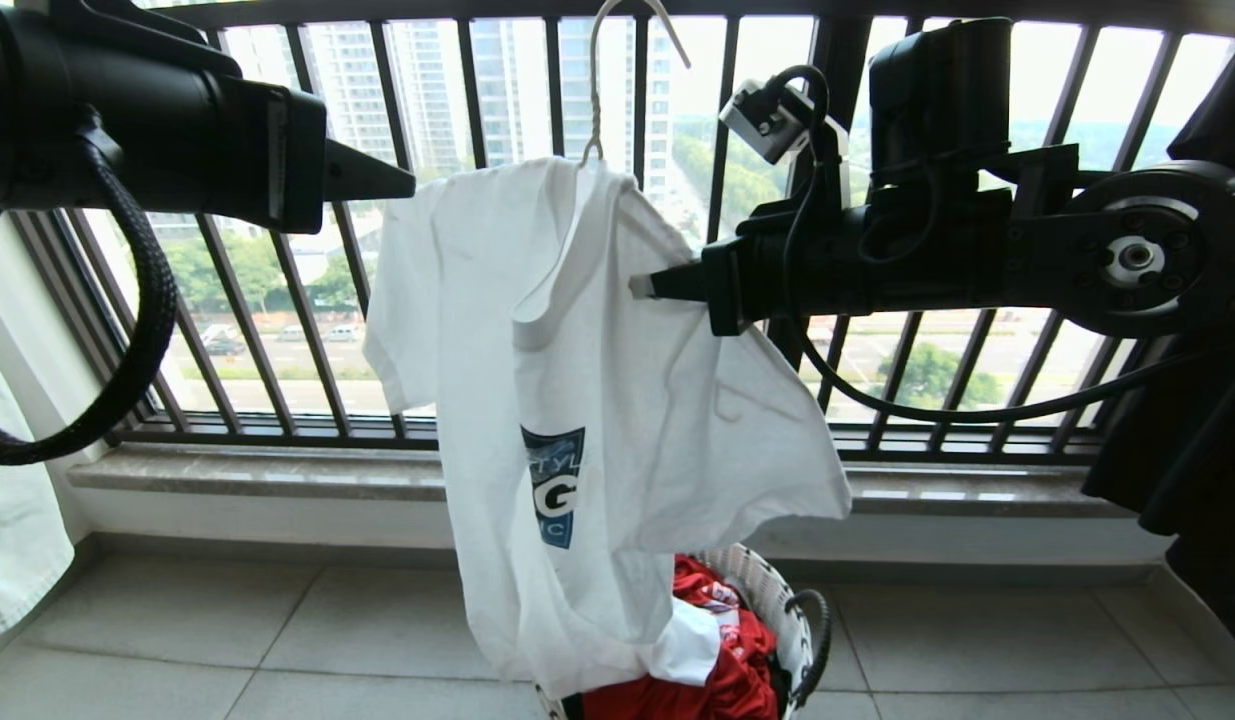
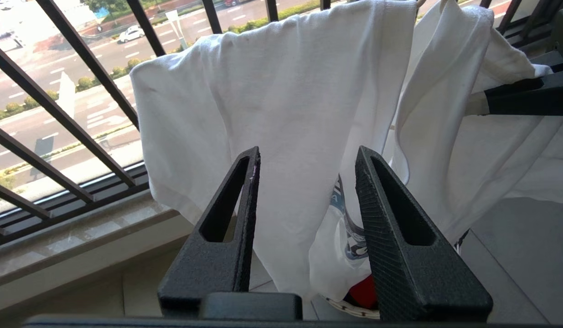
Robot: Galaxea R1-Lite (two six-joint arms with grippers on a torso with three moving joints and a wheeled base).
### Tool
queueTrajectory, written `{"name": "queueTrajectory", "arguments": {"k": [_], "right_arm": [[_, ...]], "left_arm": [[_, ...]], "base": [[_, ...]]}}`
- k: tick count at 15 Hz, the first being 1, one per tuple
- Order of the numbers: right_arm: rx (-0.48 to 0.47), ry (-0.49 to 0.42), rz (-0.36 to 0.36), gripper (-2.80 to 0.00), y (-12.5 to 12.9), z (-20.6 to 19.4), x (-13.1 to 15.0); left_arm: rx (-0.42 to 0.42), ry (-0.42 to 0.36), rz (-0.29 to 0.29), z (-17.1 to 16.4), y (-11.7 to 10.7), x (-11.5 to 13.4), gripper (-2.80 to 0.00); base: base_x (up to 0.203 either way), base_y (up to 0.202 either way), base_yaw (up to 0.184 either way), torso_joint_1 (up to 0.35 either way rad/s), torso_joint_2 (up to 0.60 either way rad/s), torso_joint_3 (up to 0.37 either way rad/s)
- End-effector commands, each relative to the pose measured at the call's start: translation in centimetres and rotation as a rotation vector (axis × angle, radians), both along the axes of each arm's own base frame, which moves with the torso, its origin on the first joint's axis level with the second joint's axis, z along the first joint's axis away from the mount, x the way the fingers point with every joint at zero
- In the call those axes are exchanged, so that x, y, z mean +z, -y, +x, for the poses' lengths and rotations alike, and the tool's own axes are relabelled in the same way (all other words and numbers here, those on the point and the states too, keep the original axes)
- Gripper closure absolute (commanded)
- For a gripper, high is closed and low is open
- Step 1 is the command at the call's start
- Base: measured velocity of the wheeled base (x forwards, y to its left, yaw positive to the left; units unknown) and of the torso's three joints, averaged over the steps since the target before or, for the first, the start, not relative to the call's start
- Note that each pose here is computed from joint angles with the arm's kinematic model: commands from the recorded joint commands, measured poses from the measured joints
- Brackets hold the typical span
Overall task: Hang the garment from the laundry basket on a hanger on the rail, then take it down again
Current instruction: Hang the clothes on the clothes rack, then hang the clothes rack on the clothesline
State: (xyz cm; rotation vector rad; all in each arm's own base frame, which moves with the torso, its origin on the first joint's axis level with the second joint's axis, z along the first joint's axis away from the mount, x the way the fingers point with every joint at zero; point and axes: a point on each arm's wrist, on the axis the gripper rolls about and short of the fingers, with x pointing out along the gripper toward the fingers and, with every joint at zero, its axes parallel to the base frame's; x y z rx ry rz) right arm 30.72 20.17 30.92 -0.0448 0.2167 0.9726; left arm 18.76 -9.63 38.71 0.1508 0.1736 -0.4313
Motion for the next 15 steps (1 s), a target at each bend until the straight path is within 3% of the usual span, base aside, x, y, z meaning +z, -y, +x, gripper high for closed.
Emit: {"name": "queueTrajectory", "arguments": {"k": [1, 3, 5, 8, 11, 15], "right_arm": [[0.004, 0.005, 0.003, 0.00, 0.2, -0.5, 0.3], [0.018, 0.004, 0.004, 0.00, 0.3, -0.6, 0.3], [0.037, -0.015, -0.005, 0.00, 0.3, -0.7, -0.3], [0.069, -0.005, -0.060, 0.00, 0.5, -1.2, -1.6], [0.081, -0.007, -0.060, 0.00, 0.7, -1.4, -1.6], [0.081, -0.002, -0.051, 0.00, 1.6, -1.7, -1.1]], "left_arm": [[0.005, -0.015, 0.007, -0.4, -0.3, 0.2, 0.00], [0.002, -0.022, 0.021, -0.7, -0.5, 0.6, 0.00], [-0.022, -0.008, 0.076, -0.8, -0.5, 0.8, 0.00], [-0.072, -0.018, 0.131, -0.5, -0.3, 0.5, 0.00], [-0.064, -0.019, 0.129, 1.2, 0.2, 0.9, 0.00], [-0.082, -0.114, 0.186, 1.1, 0.2, 0.1, 0.00]], "base": [[0.000, 0.000, 0.000, 0.000, 0.00, 0.000], [0.000, 0.000, 0.000, 0.000, 0.00, 0.000], [0.000, 0.000, 0.000, 0.000, 0.00, 0.000], [0.000, 0.000, 0.000, 0.000, 0.00, 0.000], [0.000, 0.000, 0.000, 0.000, 0.00, 0.000], [0.000, 0.000, 0.000, 0.000, 0.00, 0.000]]}}
